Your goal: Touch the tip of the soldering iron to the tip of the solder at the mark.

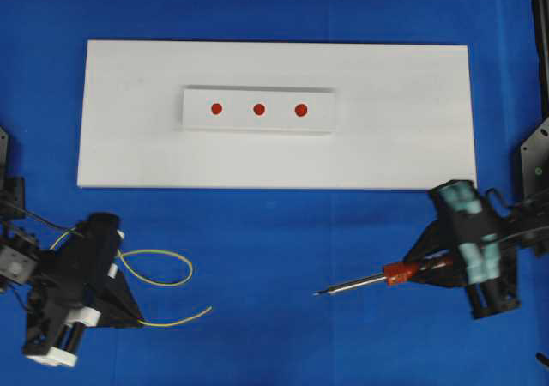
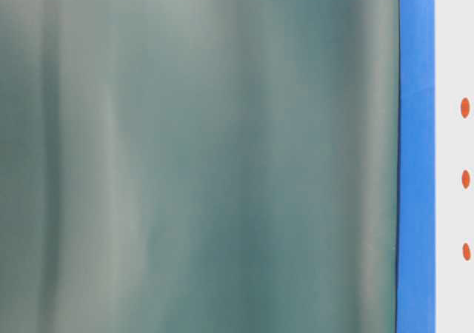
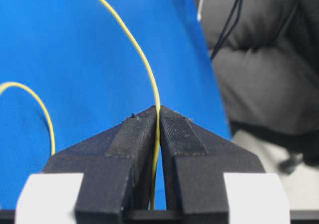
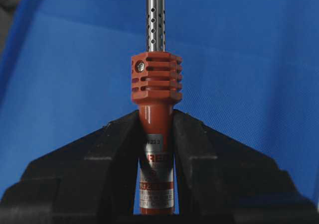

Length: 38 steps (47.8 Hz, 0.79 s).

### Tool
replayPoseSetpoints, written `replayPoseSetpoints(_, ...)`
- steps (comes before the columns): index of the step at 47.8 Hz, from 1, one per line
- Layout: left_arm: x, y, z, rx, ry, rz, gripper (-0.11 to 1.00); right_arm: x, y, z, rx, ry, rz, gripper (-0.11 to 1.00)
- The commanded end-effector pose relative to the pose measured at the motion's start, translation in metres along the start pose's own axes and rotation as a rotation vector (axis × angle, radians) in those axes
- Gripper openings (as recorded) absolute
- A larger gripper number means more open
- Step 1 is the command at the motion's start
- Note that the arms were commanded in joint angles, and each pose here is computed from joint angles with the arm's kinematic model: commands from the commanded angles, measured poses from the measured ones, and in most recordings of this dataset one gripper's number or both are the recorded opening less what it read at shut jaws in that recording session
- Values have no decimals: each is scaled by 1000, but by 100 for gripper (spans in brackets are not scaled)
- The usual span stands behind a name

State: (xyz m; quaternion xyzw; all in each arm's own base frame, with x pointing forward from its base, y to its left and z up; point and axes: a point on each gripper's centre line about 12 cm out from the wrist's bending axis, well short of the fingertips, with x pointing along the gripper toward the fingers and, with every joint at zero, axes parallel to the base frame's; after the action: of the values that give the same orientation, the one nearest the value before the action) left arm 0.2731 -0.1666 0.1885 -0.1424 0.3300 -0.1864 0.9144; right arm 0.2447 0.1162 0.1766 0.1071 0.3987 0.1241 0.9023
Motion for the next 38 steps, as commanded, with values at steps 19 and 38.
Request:
replayPoseSetpoints(19,58,24,-51,169,96,33,1,71,-5,-21,-4,55,-16,6)
replayPoseSetpoints(38,67,30,-58,190,127,50,2,88,-7,-29,17,98,-33,7)
